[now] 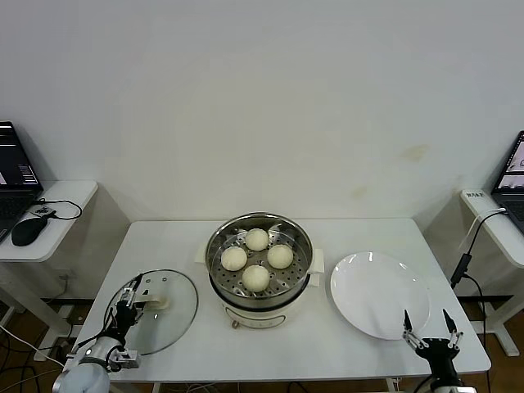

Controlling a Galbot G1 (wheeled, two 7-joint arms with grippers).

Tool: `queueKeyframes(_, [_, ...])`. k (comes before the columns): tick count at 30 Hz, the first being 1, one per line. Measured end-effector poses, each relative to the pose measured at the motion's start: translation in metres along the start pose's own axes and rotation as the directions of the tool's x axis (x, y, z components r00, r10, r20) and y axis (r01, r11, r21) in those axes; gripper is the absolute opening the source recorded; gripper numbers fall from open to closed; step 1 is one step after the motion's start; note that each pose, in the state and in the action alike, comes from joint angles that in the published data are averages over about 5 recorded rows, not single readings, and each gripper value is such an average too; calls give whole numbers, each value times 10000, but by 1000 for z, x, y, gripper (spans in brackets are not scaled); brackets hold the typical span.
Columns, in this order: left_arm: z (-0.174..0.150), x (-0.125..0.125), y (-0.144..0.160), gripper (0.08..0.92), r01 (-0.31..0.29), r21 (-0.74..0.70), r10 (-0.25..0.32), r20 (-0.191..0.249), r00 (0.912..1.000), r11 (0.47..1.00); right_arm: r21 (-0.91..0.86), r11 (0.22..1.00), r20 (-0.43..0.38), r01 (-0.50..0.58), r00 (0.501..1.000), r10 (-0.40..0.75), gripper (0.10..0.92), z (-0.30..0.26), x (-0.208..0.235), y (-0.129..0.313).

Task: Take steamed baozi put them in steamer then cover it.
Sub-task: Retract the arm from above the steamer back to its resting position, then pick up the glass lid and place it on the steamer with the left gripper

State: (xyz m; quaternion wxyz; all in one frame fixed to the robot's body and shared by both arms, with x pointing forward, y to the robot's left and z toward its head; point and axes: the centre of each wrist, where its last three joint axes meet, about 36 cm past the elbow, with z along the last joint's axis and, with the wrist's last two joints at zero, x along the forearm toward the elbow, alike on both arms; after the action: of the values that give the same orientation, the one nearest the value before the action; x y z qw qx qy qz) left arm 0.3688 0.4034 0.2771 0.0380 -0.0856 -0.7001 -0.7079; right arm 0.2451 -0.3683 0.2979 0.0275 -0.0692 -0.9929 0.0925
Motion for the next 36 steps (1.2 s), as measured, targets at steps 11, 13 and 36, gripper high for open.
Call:
queueKeyframes(11, [1, -6, -10, 311, -119, 217, 121, -102, 9999, 9997, -145, 9998, -86, 110, 9999, -111, 823, 1, 2, 1])
queueKeyframes(13, [2, -6, -11, 259, -82, 256, 85, -107, 9999, 9996, -152, 9998, -83, 115, 9999, -116, 823, 1, 2, 1])
queueKeyframes(36, [8, 30, 51, 142, 1377, -244, -1395, -945, 9857, 9902, 95, 9985, -6, 532, 9986, -532, 823, -4, 4, 9])
